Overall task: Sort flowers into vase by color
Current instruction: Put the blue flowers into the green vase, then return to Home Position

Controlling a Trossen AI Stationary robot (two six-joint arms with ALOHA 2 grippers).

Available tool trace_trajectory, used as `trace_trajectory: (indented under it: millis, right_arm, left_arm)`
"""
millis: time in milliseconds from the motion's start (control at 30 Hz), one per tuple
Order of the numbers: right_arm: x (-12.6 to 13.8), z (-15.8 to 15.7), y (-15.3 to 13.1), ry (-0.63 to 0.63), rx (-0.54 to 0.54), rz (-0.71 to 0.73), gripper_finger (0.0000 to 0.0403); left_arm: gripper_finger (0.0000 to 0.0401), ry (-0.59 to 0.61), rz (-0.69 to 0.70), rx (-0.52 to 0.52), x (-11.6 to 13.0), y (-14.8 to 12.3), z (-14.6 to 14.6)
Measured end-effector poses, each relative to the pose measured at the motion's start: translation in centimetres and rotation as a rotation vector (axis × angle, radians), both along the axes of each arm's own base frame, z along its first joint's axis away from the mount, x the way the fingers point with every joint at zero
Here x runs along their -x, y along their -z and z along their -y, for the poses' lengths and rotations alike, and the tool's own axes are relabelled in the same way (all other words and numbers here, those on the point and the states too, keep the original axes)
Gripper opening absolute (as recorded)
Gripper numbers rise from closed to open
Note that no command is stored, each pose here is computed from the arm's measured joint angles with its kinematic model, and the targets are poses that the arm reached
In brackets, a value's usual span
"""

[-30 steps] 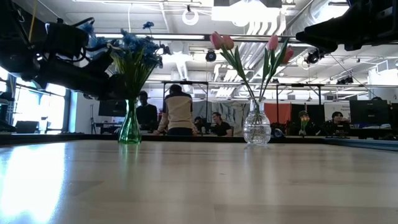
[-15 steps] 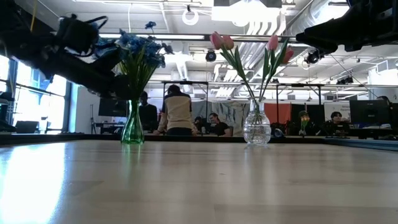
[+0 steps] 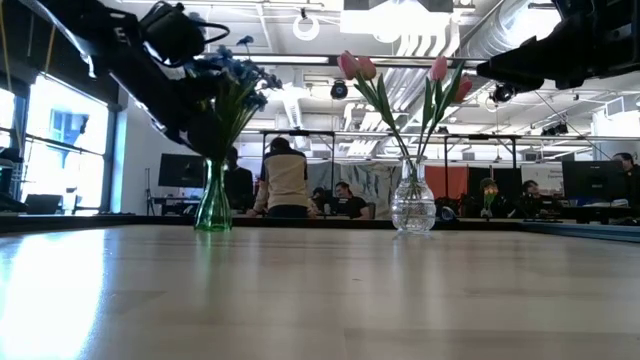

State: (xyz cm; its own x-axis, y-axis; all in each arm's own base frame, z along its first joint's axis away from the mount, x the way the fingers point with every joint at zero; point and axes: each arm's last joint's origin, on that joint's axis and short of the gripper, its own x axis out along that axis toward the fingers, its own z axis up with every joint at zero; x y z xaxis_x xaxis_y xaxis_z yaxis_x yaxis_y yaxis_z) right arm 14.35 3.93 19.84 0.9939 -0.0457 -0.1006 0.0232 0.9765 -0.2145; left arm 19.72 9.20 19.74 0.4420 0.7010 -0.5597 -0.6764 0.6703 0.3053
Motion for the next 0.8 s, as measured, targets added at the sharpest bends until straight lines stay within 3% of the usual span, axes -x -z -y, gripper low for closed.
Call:
trace_trajectory:
  millis: [233, 433, 633, 800]
  right_arm:
    - [0.0, 0.0, 0.0, -0.001, 0.005, 0.002, 0.0142]
    - [0.0, 0.0, 0.0, -0.001, 0.006, 0.002, 0.0142]
    - [0.0, 0.0, 0.0, -0.001, 0.006, 0.001, 0.0142]
    - [0.0, 0.0, 0.0, -0.001, 0.007, -0.002, 0.0142]
  left_arm:
    - [0.018, -0.02, -0.017, -0.027, -0.4, -1.2, 0.2]
    - [0.0191, 0.017, -0.027, 0.017, -0.3, -1.0, 0.4]
    - [0.0205, 0.143, -0.202, 0.002, 0.1, -0.5, 1.8]
    - [0.0202, 0.042, -0.228, 0.074, 0.9, 0.1, 2.3]
